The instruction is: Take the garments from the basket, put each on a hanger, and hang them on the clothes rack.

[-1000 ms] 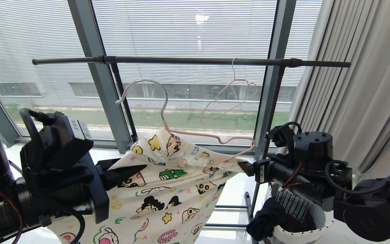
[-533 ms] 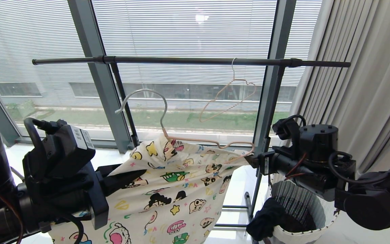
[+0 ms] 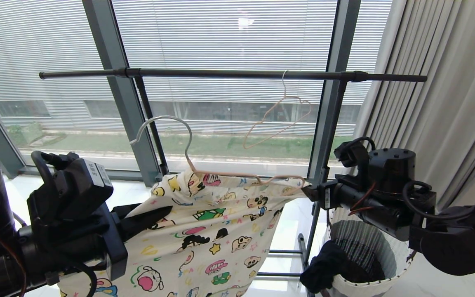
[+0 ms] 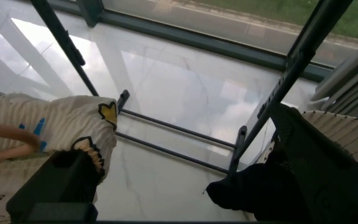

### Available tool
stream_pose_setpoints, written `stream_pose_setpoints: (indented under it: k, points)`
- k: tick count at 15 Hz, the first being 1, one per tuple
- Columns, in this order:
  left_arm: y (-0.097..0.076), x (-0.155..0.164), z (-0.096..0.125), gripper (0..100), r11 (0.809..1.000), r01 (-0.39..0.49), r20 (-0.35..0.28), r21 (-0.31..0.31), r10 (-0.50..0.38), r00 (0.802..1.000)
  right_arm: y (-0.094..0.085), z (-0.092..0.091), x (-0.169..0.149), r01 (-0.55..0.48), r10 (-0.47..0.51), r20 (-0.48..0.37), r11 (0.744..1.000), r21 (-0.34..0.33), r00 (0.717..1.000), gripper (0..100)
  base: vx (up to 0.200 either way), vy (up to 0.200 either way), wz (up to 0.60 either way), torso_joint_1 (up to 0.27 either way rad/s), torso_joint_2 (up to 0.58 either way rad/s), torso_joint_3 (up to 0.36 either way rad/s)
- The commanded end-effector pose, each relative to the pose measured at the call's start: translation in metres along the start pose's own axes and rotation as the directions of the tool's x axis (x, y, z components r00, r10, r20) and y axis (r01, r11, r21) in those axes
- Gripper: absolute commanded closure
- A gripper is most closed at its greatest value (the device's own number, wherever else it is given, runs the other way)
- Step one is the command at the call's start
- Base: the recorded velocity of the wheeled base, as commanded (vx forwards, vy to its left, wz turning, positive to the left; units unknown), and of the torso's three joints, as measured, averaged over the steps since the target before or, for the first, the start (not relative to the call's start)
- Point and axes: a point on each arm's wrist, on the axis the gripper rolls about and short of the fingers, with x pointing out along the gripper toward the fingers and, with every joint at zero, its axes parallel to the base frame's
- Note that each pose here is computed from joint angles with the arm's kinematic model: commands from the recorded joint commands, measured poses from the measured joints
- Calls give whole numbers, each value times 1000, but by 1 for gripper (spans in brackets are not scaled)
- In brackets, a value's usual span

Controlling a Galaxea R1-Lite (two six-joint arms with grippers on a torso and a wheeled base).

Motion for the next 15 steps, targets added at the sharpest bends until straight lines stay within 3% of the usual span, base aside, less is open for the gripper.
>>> stream_pose_setpoints:
  k: [1, 3, 8, 15]
  points:
    - [-2, -2, 1, 100, 1000, 6, 10, 4, -6, 1000, -3, 1, 0, 10, -10, 3, 1000, 4, 1000, 0, 0, 0, 0, 0, 0, 0]
    - [-4, -5, 1, 100, 1000, 22, 25, 9, -22, 999, -4, 1, 1, 11, -11, 3, 1000, 5, 1000, 0, 0, 0, 0, 0, 0, 0]
    - [-9, -5, -9, 100, 999, 38, -11, 18, -38, 999, -4, 4, -1, -20, 20, 9, 1000, 5, 1000, 0, 0, 0, 0, 0, 0, 0]
    - [0, 35, -32, 100, 998, 39, -181, -42, -46, 982, -9, 48, -25, -117, 118, 17, 992, -49, 993, 0, 0, 0, 0, 0, 0, 0]
